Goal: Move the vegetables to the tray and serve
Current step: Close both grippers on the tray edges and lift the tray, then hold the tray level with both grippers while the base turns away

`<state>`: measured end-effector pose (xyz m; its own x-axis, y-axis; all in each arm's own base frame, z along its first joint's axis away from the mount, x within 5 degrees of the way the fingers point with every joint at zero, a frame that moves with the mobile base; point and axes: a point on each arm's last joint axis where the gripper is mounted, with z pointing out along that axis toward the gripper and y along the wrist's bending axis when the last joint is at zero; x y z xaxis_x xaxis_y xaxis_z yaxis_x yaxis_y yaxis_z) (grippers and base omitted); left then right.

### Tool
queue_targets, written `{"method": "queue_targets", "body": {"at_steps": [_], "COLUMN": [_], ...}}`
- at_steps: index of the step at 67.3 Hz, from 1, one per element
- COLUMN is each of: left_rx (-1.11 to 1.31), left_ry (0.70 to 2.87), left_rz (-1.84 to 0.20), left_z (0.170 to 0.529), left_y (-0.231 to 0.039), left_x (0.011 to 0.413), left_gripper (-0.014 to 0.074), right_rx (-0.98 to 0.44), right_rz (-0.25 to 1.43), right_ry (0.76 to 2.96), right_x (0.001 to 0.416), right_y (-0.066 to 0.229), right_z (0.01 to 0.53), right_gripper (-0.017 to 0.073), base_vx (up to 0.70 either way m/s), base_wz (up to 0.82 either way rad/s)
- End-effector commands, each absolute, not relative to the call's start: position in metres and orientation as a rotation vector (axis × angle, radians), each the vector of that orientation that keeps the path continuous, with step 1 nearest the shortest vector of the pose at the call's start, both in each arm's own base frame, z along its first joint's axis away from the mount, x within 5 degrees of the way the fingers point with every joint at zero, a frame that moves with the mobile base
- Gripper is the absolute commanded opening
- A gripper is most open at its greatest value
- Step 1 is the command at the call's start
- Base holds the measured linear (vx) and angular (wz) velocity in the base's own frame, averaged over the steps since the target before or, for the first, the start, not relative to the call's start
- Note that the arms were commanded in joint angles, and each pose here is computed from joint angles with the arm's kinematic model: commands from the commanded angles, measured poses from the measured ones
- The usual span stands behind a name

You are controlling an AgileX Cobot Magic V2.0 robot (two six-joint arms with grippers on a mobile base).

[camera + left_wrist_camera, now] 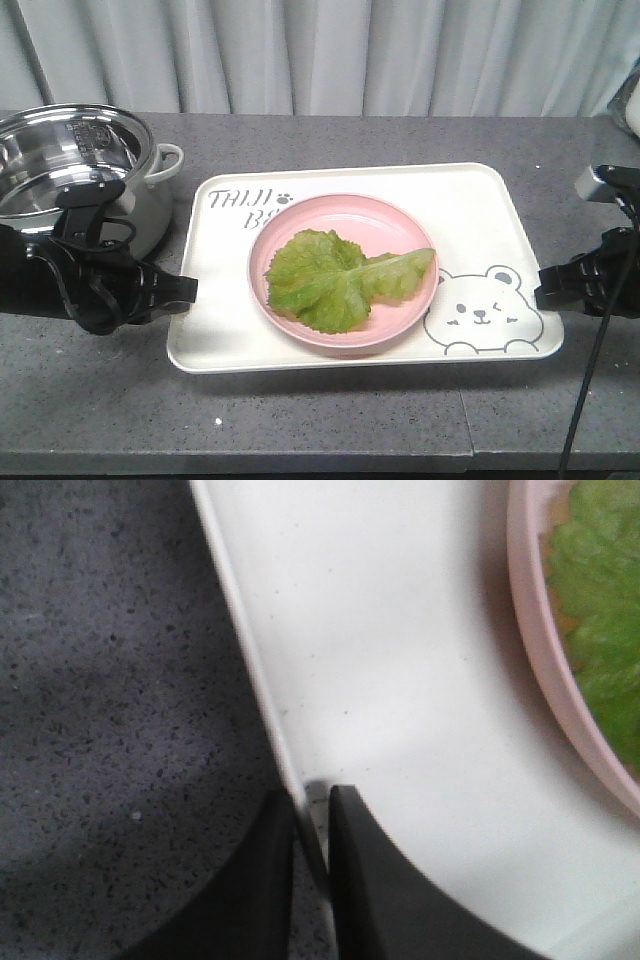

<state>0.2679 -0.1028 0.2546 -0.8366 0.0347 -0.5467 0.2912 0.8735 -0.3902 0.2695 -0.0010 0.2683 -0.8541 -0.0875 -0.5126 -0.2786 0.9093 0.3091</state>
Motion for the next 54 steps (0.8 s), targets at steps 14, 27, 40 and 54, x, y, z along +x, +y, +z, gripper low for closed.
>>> {"method": "queue_targets", "body": {"at_steps": [14,27,40,54], "left_rx": [0.310,0.264,0.270,0.268], "left_ry": [2.368,2.400,2.396,2.396], "left_rz": [-0.657,-0.565,-0.546,-0.546], "left_z": [0.313,0.325,0.329,0.329], "left_y": [-0.097,-0.085,-0.082,-0.082], "left_x": [0.229,0.210,0.203,0.203], "left_gripper": [-0.0007,-0.0007,-0.0006,-0.0006], "right_rx": [-0.317,-0.327,-0.339,-0.337], "right_rz": [0.628,0.682,0.703,0.702], "right_ry": [2.446,2.450,2.462,2.462], "right_x": [0.247,0.243,0.242,0.242], "right_y": [0.013,0.016,0.017,0.017], "right_z": [0.309,0.310,0.310,0.310], "right_gripper": [-0.0006,-0.0006,-0.0006,-0.0006], "base_vx": [0.00,0.00,0.00,0.00], "base_wz": [0.00,0.00,0.00,0.00]}}
